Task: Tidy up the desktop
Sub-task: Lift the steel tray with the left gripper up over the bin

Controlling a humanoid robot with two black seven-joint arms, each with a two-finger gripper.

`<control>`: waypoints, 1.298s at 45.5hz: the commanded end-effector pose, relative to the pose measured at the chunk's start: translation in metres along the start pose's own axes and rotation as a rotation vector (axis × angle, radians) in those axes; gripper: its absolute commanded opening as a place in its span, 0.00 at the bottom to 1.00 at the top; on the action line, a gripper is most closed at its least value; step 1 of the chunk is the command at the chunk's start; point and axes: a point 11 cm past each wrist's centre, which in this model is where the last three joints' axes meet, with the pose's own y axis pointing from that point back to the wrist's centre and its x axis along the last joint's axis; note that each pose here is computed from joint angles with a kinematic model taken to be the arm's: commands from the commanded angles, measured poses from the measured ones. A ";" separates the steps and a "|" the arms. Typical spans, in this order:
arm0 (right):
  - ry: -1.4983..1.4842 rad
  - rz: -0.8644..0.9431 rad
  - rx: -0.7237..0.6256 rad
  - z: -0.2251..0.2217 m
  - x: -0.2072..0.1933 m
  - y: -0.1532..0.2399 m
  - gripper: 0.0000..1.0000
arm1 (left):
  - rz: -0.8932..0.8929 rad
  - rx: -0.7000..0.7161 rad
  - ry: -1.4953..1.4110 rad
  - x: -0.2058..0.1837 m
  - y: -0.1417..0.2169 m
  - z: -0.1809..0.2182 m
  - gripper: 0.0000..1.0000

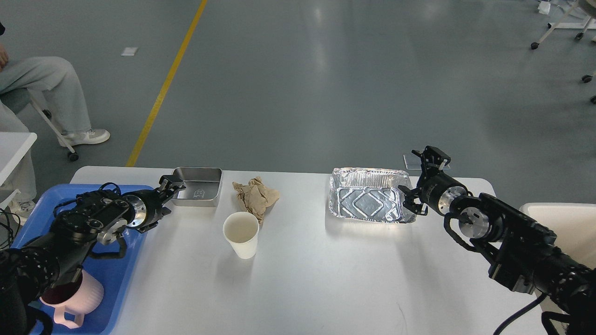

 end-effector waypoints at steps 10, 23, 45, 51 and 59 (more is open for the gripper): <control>0.002 0.003 0.002 -0.002 0.002 0.000 1.00 | 0.044 -0.032 0.078 -0.017 -0.007 0.012 0.67; 0.002 0.006 0.001 -0.001 0.003 0.001 1.00 | 0.035 -0.028 0.082 -0.019 -0.007 0.010 0.53; 0.002 0.016 -0.005 0.002 0.009 0.003 1.00 | 0.023 -0.021 0.207 -0.016 -0.007 -0.010 0.31; 0.000 0.017 -0.006 0.003 0.009 0.003 1.00 | 0.028 -0.024 0.218 -0.014 -0.006 -0.008 0.25; 0.002 0.018 -0.005 0.002 0.009 0.003 1.00 | 0.025 -0.022 0.219 -0.015 -0.007 -0.010 0.17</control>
